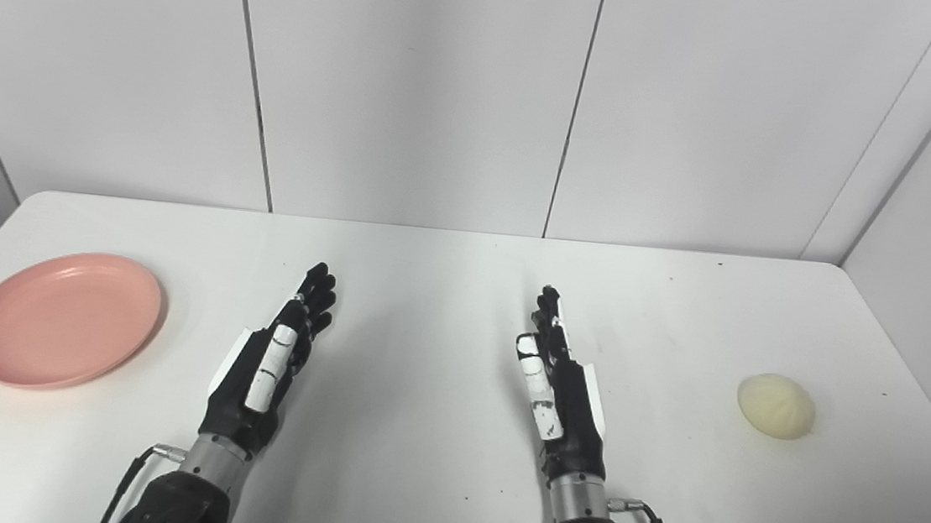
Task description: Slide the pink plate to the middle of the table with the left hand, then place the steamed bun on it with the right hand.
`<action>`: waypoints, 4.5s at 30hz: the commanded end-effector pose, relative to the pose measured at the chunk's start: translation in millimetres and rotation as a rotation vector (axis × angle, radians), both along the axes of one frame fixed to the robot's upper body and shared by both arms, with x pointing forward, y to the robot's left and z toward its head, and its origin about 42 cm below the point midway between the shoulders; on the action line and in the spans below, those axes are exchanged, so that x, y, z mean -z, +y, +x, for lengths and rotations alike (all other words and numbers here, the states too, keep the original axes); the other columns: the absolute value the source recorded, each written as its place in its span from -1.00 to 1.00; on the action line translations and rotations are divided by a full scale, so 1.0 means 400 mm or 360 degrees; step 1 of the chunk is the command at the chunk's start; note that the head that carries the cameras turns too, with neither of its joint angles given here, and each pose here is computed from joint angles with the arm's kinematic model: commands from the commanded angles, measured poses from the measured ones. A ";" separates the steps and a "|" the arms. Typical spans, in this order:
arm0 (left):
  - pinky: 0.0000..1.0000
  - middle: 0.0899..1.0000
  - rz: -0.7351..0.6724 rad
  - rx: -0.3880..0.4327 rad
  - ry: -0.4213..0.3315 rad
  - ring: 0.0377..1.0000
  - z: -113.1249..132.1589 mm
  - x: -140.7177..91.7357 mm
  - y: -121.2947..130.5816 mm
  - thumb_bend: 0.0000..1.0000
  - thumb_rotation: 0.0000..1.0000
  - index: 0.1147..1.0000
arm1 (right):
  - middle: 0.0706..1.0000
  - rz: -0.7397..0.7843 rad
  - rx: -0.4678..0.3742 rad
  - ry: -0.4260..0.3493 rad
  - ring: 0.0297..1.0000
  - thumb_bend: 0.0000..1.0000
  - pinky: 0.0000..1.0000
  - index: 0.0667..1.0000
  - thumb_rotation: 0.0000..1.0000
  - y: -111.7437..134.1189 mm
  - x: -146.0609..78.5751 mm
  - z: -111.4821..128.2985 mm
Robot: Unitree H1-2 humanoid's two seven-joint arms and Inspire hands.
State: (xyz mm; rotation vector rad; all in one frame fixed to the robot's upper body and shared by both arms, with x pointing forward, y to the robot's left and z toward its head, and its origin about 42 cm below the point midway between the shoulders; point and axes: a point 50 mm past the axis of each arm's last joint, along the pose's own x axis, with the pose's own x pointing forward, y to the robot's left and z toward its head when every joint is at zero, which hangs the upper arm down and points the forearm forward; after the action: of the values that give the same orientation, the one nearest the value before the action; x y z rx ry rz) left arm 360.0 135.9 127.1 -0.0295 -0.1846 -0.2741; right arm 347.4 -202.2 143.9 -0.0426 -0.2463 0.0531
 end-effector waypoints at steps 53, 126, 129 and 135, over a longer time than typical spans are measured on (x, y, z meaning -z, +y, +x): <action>1.00 1.00 -0.0179 -0.0425 -0.0125 1.00 0.184 -0.161 0.186 0.56 1.00 1.00 | 0.94 0.0023 0.0010 -0.0079 0.98 0.24 1.00 0.94 0.85 -0.099 0.015 0.008; 0.65 0.64 -0.0282 -0.0908 0.0143 0.61 0.206 -0.086 0.647 0.52 1.00 0.64 | 0.93 0.0101 0.0027 -0.0106 1.00 -0.19 1.00 0.98 0.78 -0.096 -0.038 -0.022; 0.66 0.65 -0.0265 -0.0881 0.0178 0.62 0.210 -0.079 0.630 0.51 1.00 0.64 | 0.93 0.0103 0.0025 -0.0103 1.00 -0.18 1.00 0.98 0.76 -0.095 -0.039 -0.023; 0.68 0.70 -0.0245 -0.0737 0.0259 0.66 0.214 -0.079 0.602 0.50 1.00 0.67 | 0.91 0.0107 0.0035 -0.0106 0.99 -0.20 1.00 0.96 0.72 -0.095 -0.040 -0.022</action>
State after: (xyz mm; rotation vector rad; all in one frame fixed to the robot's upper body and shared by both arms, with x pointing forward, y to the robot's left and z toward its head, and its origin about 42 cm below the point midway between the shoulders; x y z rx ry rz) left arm 437.5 378.2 144.4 -0.1587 -0.0342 0.2452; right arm 335.4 -242.2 144.7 0.0106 -0.2547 0.0226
